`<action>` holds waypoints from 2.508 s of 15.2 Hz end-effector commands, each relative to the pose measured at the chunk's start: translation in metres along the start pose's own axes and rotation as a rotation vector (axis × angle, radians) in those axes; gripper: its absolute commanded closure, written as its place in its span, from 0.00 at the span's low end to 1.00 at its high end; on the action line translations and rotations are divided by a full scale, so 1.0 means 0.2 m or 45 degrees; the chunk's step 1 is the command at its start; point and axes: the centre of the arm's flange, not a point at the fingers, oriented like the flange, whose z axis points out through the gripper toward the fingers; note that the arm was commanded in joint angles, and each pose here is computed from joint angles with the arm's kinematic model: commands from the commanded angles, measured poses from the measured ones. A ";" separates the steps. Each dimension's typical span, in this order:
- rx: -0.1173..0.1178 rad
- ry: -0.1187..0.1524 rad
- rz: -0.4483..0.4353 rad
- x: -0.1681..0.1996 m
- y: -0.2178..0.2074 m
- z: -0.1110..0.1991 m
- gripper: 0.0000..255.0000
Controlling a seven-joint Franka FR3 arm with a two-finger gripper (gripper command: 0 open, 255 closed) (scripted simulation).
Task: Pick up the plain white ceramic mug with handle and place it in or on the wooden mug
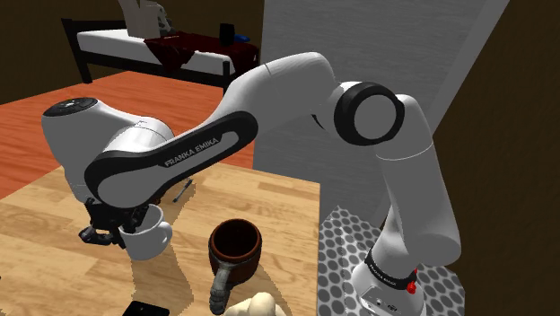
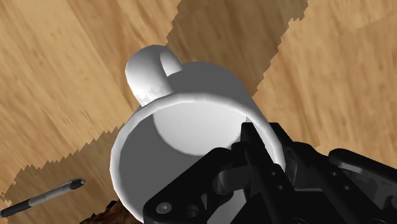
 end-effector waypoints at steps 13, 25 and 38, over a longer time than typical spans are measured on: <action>0.000 0.000 0.000 0.01 0.00 -0.37 1.00; 0.000 0.000 0.000 0.02 0.00 -0.68 1.00; 0.000 0.000 0.000 -0.17 0.06 -0.95 1.00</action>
